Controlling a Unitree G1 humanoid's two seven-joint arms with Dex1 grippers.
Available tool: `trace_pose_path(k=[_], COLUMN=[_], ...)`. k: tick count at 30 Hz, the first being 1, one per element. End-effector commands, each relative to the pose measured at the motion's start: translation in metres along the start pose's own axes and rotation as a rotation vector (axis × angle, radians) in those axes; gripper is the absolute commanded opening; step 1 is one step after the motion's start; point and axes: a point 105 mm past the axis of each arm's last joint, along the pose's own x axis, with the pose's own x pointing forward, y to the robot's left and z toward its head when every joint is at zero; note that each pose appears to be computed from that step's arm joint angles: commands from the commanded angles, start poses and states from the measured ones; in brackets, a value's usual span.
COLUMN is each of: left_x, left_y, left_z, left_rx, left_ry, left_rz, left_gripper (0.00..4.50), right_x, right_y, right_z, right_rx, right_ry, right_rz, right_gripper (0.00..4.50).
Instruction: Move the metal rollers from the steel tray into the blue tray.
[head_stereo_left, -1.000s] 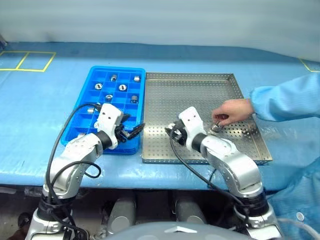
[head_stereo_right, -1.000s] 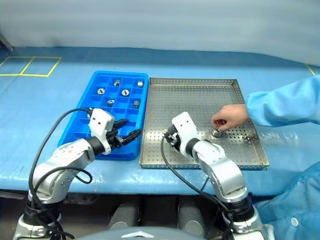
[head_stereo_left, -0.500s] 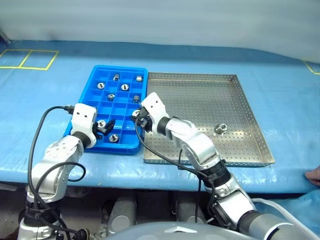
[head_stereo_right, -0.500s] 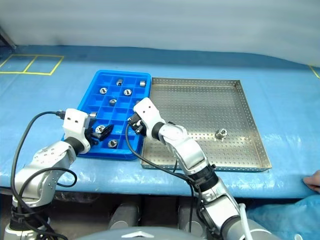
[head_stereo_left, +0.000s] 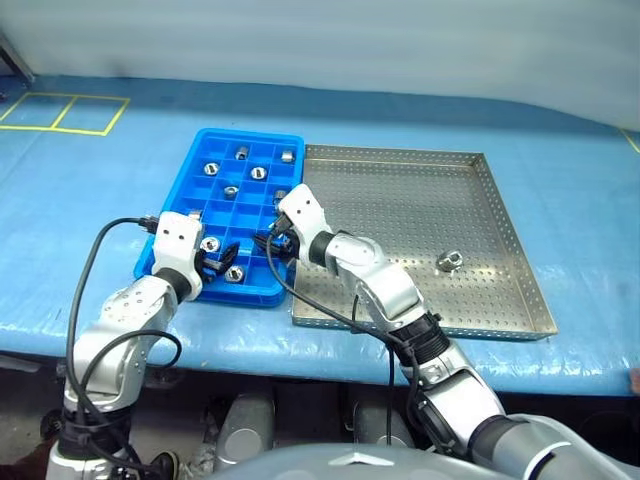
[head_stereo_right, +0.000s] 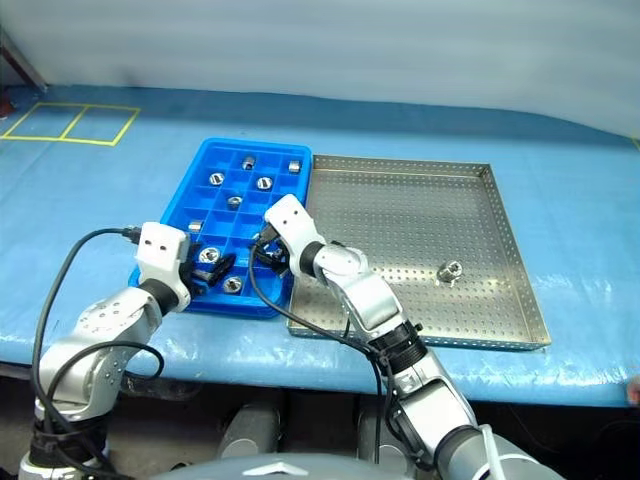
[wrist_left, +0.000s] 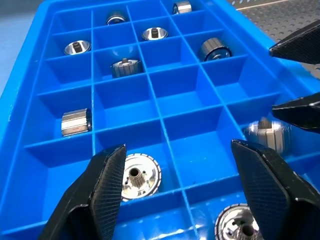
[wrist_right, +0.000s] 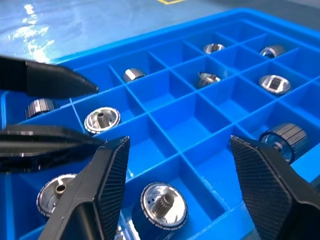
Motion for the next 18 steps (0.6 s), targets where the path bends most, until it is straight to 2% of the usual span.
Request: trace_pose_path(k=[1,4,7,14,18], left_x=[0.01,0.019,0.031,0.056,0.067], left_y=[-0.026,-0.048,-0.079,-0.141,-0.167], left_z=[0.025,0.041,0.055,0.077,0.076], left_rx=[0.005,-0.019,-0.002,0.083,0.148], left_ry=[-0.102,-0.17,-0.217,-0.273,-0.266], left_rz=[-0.089,-0.174,-0.313,-0.567,-0.657], left_gripper=[3.64,3.64,3.64,3.64,3.64], right_x=[-0.029,-0.053,-0.09,-0.143,-0.162], right_y=[-0.022,-0.047,-0.078,-0.097,-0.104], right_z=[0.036,0.031,0.009,-0.026,-0.039], right_rx=[-0.042,-0.08,-0.183,-0.214,-0.19], right_ry=[-0.154,-0.136,-0.002,0.208,0.273], right_rz=[-0.13,-0.299,-0.514,-0.687,-0.783], right_gripper=[3.32,3.32,3.32,3.32,3.32])
